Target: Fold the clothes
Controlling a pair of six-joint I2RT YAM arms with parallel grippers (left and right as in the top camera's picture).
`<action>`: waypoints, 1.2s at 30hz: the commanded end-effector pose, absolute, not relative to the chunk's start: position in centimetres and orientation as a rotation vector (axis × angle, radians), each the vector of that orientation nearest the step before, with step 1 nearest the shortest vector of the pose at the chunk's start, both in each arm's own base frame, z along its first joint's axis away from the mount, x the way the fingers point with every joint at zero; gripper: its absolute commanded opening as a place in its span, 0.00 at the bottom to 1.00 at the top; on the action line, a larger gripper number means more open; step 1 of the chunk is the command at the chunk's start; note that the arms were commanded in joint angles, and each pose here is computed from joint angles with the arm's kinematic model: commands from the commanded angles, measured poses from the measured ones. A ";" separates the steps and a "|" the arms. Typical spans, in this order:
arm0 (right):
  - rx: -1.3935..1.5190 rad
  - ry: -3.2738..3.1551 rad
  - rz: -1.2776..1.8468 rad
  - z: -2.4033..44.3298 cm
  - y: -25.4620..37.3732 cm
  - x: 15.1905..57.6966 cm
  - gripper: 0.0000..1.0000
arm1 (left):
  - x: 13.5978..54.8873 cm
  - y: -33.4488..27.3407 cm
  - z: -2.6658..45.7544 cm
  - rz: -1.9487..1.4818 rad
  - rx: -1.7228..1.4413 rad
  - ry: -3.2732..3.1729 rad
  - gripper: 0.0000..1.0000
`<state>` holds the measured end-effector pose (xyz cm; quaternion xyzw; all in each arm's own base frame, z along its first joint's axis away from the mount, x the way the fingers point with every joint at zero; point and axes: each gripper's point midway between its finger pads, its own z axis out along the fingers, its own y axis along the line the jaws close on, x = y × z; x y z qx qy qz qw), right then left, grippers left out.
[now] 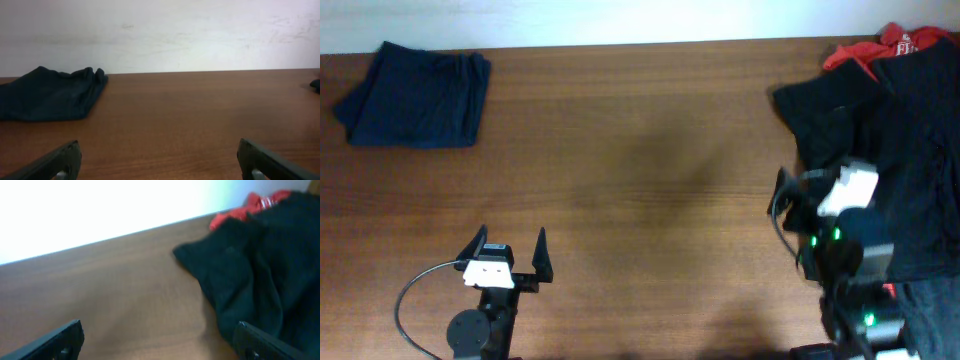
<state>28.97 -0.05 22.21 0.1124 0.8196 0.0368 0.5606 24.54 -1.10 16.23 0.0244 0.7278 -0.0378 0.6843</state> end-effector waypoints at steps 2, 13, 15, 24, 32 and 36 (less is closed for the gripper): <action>0.274 1.808 0.093 18.4 -0.6 26.2 0.99 | 24.5 -1.1 16.0 -0.092 0.046 1.635 0.99; 0.273 1.631 0.123 15.9 -0.9 24.4 0.99 | 24.5 -1.1 16.0 -0.092 0.046 1.635 0.99; 0.287 1.613 0.113 15.9 -1.4 24.5 0.99 | 24.5 -1.1 16.0 -0.092 0.046 1.635 0.99; 0.385 1.592 0.034 15.8 -4.3 24.2 0.99 | 24.5 -1.1 16.0 -0.092 0.046 1.635 0.99; 0.038 1.643 -0.013 15.7 -1.1 24.6 0.99 | 24.5 -1.1 16.0 -0.092 0.046 1.635 0.99; 0.049 1.643 0.001 15.7 -1.1 24.6 0.99 | 24.5 -1.1 16.0 -0.092 0.046 1.635 0.99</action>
